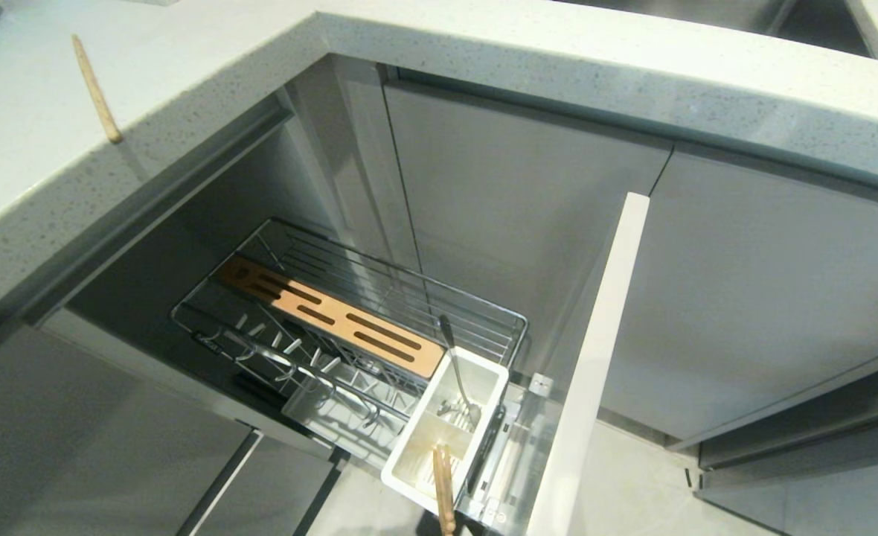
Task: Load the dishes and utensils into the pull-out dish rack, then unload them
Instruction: Take the chopsticks out of the cupboard
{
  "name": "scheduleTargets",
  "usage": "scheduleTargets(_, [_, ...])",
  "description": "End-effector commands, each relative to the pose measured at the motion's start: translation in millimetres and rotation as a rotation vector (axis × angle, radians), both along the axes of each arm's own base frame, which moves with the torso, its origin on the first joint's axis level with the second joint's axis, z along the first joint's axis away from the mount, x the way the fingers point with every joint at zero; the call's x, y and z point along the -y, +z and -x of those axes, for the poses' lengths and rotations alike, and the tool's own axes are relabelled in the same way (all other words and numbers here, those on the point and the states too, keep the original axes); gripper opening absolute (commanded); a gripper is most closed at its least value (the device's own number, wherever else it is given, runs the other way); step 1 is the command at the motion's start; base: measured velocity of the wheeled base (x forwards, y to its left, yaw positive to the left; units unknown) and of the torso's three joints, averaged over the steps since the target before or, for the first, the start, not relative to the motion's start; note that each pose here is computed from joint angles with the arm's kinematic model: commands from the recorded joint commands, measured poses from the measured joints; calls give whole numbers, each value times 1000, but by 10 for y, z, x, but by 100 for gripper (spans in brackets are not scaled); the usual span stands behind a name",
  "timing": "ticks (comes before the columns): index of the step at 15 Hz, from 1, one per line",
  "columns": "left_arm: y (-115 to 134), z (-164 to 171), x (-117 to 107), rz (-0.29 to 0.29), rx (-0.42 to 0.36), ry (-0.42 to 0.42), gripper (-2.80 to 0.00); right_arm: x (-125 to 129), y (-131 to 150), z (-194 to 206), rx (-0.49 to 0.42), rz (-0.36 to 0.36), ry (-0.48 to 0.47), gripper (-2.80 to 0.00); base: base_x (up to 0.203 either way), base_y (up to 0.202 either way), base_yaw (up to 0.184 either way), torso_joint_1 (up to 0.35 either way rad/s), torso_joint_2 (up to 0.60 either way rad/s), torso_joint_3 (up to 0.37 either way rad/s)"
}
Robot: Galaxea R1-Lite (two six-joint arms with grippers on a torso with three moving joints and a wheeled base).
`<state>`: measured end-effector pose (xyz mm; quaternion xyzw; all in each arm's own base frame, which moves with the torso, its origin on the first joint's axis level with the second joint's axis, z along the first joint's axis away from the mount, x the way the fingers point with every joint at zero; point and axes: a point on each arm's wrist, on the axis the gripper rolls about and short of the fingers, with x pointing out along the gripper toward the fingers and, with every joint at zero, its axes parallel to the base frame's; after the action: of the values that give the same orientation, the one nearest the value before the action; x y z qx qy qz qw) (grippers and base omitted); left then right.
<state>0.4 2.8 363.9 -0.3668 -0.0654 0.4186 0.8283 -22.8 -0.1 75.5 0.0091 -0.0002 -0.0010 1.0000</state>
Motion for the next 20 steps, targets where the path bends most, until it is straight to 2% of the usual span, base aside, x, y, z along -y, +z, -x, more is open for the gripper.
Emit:
scheduleTargets(1, [-25,-104,-96,92,28,-1,-280,0,-4,-1,-2,0,0,-280,0,0,0,0,0,0])
scheduleTargets(4, [-84,-175,-161,155,32,-8,-280,0,-4,-1,-2,0,0,-280,0,0,0,0,0,0])
scheduleTargets(8, [-113,-266,-236,198,15,-63,-280,0,-4,-1,-2,0,0,-280,0,0,0,0,0,0])
scheduleTargets(13, [-63,-326,-264,215,30,-159,-280,0,-4,-1,-2,0,0,-280,0,0,0,0,0,0])
scheduleTargets(18, [-16,-351,-278,208,38,-186,-280,0,-4,-1,-2,0,0,-280,0,0,0,0,0,0])
scheduleTargets(20, [3,-371,-282,215,44,-225,-280,0,-4,-1,-2,0,0,-280,0,0,0,0,0,0])
